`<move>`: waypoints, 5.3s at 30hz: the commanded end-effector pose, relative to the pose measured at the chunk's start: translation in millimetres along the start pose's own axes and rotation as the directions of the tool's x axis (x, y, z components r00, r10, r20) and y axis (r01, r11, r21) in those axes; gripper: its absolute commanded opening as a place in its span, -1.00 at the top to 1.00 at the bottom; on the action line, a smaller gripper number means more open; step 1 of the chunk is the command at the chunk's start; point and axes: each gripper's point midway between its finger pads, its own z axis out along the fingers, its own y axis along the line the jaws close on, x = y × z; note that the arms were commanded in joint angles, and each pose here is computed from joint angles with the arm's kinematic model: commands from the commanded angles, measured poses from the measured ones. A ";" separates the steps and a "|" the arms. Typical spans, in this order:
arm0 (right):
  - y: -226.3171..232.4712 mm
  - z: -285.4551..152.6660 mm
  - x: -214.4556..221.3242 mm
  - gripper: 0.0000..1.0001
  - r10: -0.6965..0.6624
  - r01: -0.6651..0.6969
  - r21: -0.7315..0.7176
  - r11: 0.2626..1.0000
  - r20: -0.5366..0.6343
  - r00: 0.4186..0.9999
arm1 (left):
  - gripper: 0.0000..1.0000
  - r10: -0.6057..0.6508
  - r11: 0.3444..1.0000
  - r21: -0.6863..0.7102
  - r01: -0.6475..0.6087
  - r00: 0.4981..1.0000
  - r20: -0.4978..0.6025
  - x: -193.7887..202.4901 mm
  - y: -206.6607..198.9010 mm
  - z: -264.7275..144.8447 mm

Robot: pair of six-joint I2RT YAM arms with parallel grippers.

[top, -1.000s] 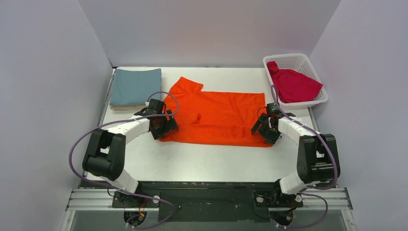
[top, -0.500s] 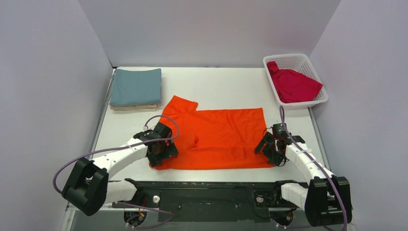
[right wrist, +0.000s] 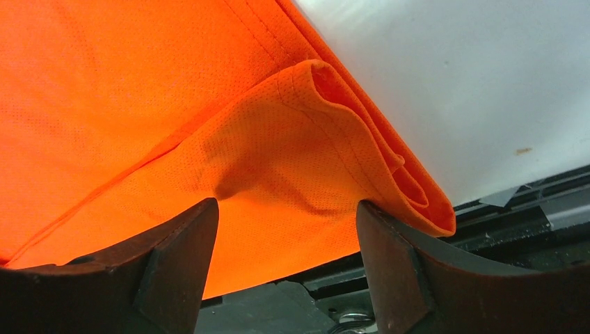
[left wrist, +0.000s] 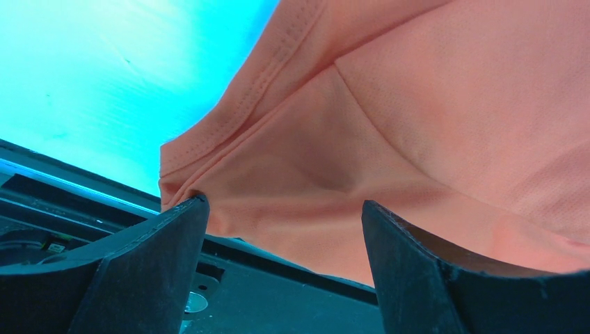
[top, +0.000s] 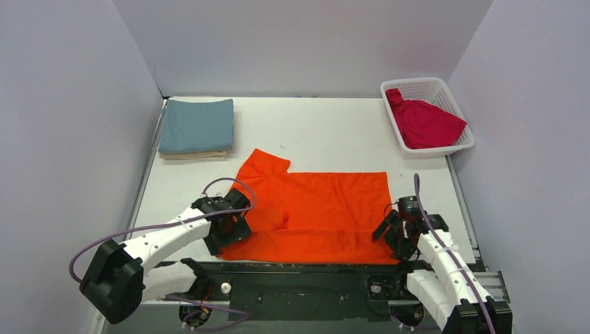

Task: Fold and stack the t-shirts
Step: Grab the side of the flattened tshirt furthest away from the robot with both arms, then fold the other side of the tshirt into a rectangle

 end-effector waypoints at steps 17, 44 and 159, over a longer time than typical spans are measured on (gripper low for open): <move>78.0 -86.0 -146.6 -0.87 -0.055 0.073 -0.028 0.997 0.411 0.910 | -0.83 0.047 0.941 0.280 -0.188 0.895 0.444 -178.3 -145.2 -119.6; 123.8 -27.4 -222.6 -0.75 -0.186 0.115 0.206 0.972 0.371 0.910 | -0.26 0.277 0.944 0.113 -0.310 0.930 0.241 -284.1 -235.7 64.3; 20.3 -30.4 -77.1 0.15 -0.233 0.182 0.233 0.955 0.217 0.948 | -0.23 0.032 0.969 0.241 -0.054 0.995 0.094 -9.2 -4.6 -47.3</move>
